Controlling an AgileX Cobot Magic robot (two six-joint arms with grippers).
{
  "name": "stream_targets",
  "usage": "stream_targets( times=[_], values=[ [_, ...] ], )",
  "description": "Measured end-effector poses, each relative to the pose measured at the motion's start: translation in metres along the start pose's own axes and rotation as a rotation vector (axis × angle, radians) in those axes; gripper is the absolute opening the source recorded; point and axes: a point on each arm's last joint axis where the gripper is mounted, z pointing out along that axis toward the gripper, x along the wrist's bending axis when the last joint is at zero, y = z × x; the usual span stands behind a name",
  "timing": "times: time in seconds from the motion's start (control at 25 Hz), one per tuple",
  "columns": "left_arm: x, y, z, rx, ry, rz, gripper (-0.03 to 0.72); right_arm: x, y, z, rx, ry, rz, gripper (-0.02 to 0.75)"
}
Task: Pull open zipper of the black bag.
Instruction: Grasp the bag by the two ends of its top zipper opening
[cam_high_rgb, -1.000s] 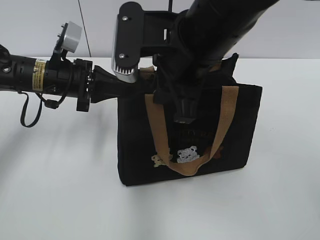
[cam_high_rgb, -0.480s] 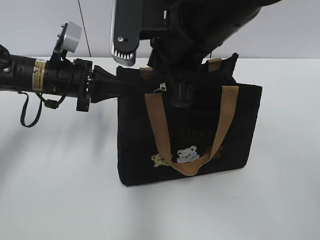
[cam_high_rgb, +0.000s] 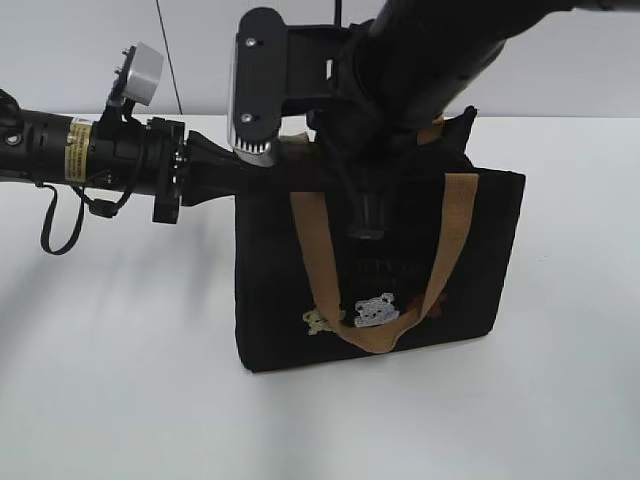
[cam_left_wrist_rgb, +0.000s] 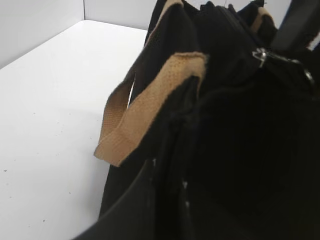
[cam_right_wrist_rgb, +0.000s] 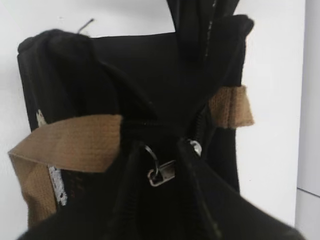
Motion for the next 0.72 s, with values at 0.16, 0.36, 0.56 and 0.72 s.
stream_targets(
  times=[0.16, 0.36, 0.56, 0.72],
  values=[
    [0.0000, 0.0000, 0.0000, 0.000, 0.000, 0.000, 0.027, 0.0026, -0.0019, -0.0005, 0.022, 0.028, 0.019, 0.198],
    [-0.0001, 0.0001, 0.0000, -0.001, -0.001, 0.000, 0.027, 0.0052, -0.0004, -0.0023, 0.005, 0.057, 0.059, 0.199],
    [-0.0001, 0.0001, 0.0000, -0.001, -0.001, 0.000, 0.027, 0.0060, 0.0005, -0.0019, -0.004, 0.066, 0.048, 0.199],
    [-0.0001, 0.0001, 0.0000, -0.001, -0.001, 0.000, 0.027, 0.0069, 0.0007, 0.0021, -0.003, 0.077, 0.045, 0.200]
  ],
)
